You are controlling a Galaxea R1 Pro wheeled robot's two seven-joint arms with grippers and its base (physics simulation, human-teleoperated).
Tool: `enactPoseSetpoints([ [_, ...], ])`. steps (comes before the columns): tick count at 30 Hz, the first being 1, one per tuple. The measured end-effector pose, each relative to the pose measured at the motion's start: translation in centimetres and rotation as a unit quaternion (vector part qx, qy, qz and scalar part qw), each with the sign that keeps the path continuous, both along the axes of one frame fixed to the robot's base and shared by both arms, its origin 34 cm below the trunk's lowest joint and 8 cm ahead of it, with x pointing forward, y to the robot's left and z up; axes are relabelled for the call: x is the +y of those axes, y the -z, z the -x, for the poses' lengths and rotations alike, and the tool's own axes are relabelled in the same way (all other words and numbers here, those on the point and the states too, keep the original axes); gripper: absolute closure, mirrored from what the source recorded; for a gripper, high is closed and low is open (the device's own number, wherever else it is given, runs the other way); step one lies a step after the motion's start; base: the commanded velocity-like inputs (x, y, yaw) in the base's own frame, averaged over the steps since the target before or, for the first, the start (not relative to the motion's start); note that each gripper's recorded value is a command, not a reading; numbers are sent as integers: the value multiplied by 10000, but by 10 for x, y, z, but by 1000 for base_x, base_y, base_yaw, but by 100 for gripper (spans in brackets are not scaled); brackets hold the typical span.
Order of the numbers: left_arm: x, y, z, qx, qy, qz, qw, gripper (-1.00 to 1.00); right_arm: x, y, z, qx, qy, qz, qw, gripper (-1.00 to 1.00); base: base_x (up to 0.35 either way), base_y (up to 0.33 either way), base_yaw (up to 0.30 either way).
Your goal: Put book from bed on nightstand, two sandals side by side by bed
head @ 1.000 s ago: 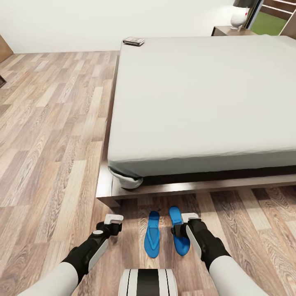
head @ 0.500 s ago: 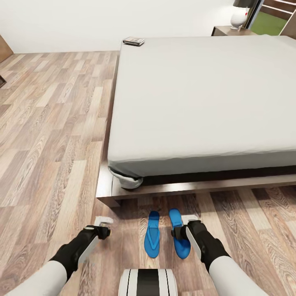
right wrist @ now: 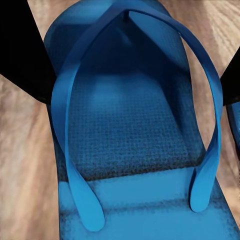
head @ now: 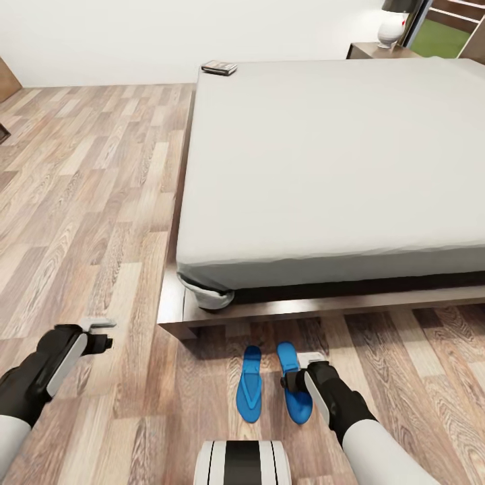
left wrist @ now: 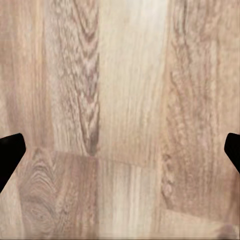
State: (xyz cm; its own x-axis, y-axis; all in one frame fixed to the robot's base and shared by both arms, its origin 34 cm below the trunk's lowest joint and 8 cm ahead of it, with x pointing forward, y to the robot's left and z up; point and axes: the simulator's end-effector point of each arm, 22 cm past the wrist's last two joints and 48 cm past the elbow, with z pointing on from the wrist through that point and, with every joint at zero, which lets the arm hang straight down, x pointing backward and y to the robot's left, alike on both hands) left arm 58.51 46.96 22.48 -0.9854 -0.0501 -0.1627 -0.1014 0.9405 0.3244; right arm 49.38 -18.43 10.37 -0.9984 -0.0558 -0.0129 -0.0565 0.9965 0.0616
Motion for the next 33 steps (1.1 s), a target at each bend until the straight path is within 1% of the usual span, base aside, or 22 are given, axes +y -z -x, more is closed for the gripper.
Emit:
enactPoseSetpoints([
  [2,0,-8,-2,41,-16,21,10000,-100,0,0,0,0,-3,-1,10000,100,0,0,0],
  [5,6,-18,-2,86,-115,27,9999,-100,0,0,0,-1,-6,0,10000,100,0,0,0],
  [8,24,-31,-8,-84,-336,-31,9994,-100,0,0,0,-2,-8,1,10000,100,0,0,0],
  [11,31,-36,-10,-159,-442,-41,9989,-100,-1,0,-1,-10,-10,8,10000,100,0,0,0],
  [13,34,-37,-10,-184,-477,-46,9987,-100,-1,0,-4,-75,-1,7,10000,100,0,0,0],
  [16,36,-32,-8,-141,-503,-49,9986,-100,0,5,-6,-182,14,-7,9998,100,0,0,0],
  [21,36,-33,-9,-166,-505,-51,9986,-100,1,5,-10,-269,21,-14,9996,100,0,0,0],
  [23,36,-34,-10,-175,-503,-49,9986,-100,1,4,-11,-284,22,-17,9996,100,0,0,0],
  [30,36,-19,-4,-47,-497,-57,9987,-100,0,17,-4,-187,23,-18,9998,100,0,0,0],
  [33,36,-13,-1,13,-495,-62,9988,-100,1,20,-10,-244,29,-24,9997,100,0,0,0],
])
